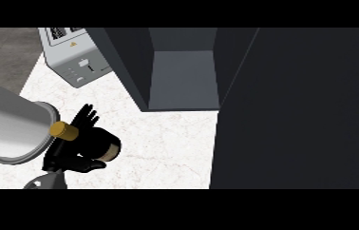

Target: Pick up the wine, place it into the cabinet and close the cabinet

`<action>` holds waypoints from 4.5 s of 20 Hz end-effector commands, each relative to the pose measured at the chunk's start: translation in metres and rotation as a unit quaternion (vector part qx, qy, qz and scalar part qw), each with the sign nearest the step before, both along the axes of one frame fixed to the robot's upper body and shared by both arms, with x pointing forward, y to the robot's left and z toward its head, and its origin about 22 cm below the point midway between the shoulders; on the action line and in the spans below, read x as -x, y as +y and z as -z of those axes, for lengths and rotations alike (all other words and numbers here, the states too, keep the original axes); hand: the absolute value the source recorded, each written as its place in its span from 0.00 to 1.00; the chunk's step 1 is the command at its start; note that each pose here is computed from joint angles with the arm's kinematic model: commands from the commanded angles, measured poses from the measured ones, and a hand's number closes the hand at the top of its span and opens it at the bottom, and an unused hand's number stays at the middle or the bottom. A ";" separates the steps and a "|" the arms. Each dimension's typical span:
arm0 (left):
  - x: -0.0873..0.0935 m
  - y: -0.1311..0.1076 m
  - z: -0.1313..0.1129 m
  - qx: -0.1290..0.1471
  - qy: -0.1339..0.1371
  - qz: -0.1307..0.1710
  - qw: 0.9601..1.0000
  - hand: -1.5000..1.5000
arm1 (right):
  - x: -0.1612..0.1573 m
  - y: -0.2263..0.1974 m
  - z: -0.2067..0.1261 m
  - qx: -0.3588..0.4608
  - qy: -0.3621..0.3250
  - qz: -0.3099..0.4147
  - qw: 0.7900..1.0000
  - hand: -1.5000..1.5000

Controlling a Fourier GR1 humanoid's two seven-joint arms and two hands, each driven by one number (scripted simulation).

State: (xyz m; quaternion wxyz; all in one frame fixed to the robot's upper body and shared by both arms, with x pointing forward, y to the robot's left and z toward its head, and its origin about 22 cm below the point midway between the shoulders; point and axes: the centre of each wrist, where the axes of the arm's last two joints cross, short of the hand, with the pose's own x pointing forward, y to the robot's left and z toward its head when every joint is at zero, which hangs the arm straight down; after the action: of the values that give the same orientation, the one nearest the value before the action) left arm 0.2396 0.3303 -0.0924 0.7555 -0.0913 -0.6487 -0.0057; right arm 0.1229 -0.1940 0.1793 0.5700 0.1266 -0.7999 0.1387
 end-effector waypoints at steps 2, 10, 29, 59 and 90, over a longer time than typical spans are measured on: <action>-0.009 -0.026 0.007 0.044 0.006 -0.019 0.999 0.00 | 0.041 -0.014 -0.030 -0.026 -0.027 -0.011 0.999 0.00; -0.001 -0.009 0.022 0.103 0.004 -0.026 0.994 0.00 | 0.040 -0.016 -0.034 -0.024 -0.032 -0.016 0.999 0.00; -0.005 -0.046 0.015 0.076 -0.043 -0.006 0.996 1.00 | 0.044 -0.014 -0.031 -0.027 -0.027 -0.011 0.999 0.00; 0.004 -0.166 -0.107 0.108 -0.202 -0.065 0.971 1.00 | 0.033 -0.015 -0.025 -0.029 -0.021 -0.010 0.999 0.00; -0.076 -0.245 -0.091 0.038 -0.106 -0.115 0.987 1.00 | 0.034 -0.025 -0.030 -0.028 -0.023 -0.016 0.999 0.00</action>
State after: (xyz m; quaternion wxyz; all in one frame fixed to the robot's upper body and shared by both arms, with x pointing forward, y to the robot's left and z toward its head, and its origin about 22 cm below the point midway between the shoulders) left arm 0.3142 0.0861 0.0111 0.6667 -0.0503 -0.7374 0.0955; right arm 0.1267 -0.2061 0.1764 0.5759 0.1131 -0.7979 0.1377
